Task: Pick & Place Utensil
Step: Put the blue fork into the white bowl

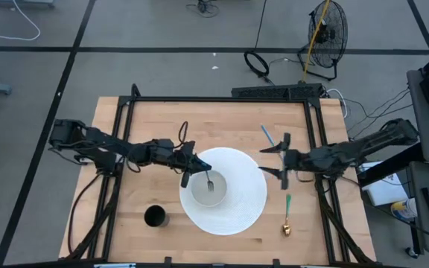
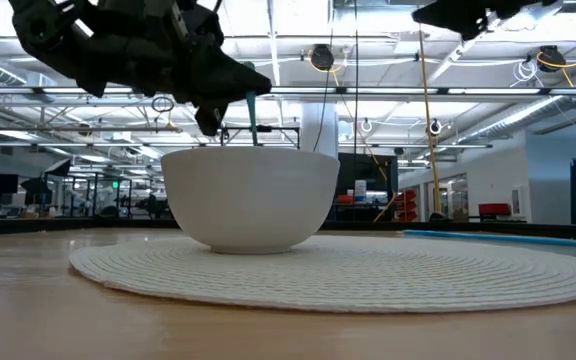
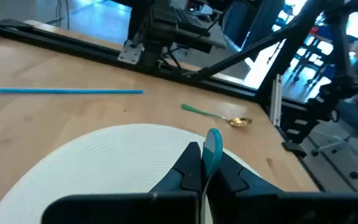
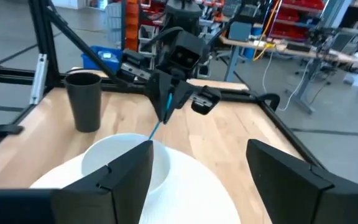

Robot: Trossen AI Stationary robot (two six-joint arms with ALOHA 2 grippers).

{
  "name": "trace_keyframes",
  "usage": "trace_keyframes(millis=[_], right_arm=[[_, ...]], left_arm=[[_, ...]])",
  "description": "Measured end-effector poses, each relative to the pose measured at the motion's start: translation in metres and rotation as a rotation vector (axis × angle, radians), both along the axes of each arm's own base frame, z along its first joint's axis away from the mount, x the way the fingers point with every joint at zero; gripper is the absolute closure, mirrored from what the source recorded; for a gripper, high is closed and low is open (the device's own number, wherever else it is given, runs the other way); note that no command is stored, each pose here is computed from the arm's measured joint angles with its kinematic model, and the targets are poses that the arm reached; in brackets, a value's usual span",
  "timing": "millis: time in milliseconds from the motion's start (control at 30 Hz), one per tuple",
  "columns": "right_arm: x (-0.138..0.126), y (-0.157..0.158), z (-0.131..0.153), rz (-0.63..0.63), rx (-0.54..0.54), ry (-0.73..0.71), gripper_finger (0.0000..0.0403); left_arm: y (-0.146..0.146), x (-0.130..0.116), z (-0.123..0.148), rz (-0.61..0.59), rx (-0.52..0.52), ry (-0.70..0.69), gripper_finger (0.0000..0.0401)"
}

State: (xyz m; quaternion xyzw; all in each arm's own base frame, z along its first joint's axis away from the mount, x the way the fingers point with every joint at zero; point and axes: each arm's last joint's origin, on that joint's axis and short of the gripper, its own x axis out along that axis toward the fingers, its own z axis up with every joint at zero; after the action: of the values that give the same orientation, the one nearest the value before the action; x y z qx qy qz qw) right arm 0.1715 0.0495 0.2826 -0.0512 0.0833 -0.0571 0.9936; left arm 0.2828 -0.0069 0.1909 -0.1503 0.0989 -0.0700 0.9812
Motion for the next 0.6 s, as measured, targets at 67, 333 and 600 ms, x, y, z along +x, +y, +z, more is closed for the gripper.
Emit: trace_keyframes(millis=[67,333,600], right_arm=[[-0.010,-0.002,0.003,0.008,0.009,0.003,0.0151],[-0.026,-0.004,0.004,0.027,0.035,0.020,0.0151],[-0.024,-0.003,-0.004,0.018,0.041,0.092,0.0151]], left_arm=[[0.003,0.002,-0.004,0.007,-0.006,0.008,0.0398],[0.012,0.005,-0.014,0.037,-0.021,0.048,0.0398],[0.019,0.004,-0.018,0.064,-0.029,0.089,0.0398]])
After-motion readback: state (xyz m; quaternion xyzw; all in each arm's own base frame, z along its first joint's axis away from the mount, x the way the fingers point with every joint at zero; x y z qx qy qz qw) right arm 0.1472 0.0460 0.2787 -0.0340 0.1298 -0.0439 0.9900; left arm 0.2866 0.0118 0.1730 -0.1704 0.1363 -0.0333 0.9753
